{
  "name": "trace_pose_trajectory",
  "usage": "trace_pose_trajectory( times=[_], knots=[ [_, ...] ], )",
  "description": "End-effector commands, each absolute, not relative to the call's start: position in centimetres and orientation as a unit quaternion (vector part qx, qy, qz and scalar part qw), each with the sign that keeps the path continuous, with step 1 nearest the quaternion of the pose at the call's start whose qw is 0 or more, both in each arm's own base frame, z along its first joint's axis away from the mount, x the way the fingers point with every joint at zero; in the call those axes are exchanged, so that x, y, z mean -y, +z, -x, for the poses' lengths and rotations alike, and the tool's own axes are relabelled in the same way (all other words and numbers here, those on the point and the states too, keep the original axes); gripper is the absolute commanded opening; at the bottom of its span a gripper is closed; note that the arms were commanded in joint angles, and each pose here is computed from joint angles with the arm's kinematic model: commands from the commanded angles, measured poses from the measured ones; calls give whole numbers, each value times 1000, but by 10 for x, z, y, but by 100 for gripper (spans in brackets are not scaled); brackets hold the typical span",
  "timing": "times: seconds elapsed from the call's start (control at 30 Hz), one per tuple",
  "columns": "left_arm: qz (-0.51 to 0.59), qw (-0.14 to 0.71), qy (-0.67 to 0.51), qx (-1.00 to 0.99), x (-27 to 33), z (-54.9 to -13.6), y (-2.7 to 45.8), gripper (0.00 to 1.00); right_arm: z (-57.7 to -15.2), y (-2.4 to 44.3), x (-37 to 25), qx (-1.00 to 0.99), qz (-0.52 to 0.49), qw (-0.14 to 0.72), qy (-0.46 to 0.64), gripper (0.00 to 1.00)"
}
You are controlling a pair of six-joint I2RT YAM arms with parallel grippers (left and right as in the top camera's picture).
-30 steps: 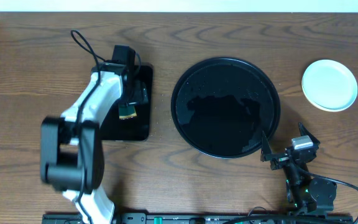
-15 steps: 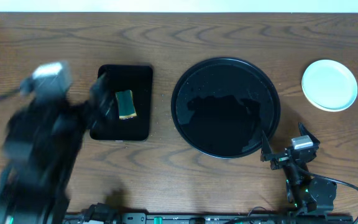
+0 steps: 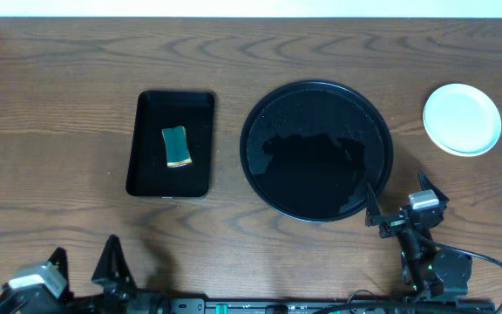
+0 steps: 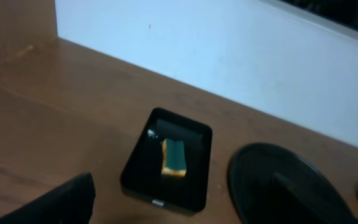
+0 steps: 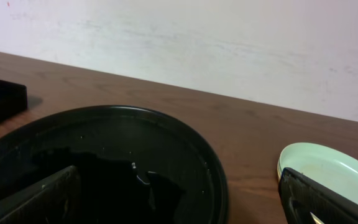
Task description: Clean dirty plates on tray and stack at the side
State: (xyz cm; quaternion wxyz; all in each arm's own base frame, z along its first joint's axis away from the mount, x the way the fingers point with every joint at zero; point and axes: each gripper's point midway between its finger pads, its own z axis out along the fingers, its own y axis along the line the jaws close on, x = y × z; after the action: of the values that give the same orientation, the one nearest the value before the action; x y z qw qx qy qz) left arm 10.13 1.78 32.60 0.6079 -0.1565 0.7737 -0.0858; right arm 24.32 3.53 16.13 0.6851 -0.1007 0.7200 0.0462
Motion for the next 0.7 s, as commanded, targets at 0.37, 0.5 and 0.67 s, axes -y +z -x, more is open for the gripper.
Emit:
trace_pose_trajectory(
  times=[0.37, 0.5, 0.67],
  knots=[
    [139, 766, -261, -570, 19, -203, 323, 88, -244, 161, -31, -721, 90, 685, 44, 99],
    [141, 758, -258, -582, 20, -218, 293, 88, -243, 161, -32, -721, 90, 685, 44, 99],
    [152, 724, -246, -626, 22, -236, 238, 88, -243, 161, -32, -721, 90, 685, 44, 99]
  ],
)
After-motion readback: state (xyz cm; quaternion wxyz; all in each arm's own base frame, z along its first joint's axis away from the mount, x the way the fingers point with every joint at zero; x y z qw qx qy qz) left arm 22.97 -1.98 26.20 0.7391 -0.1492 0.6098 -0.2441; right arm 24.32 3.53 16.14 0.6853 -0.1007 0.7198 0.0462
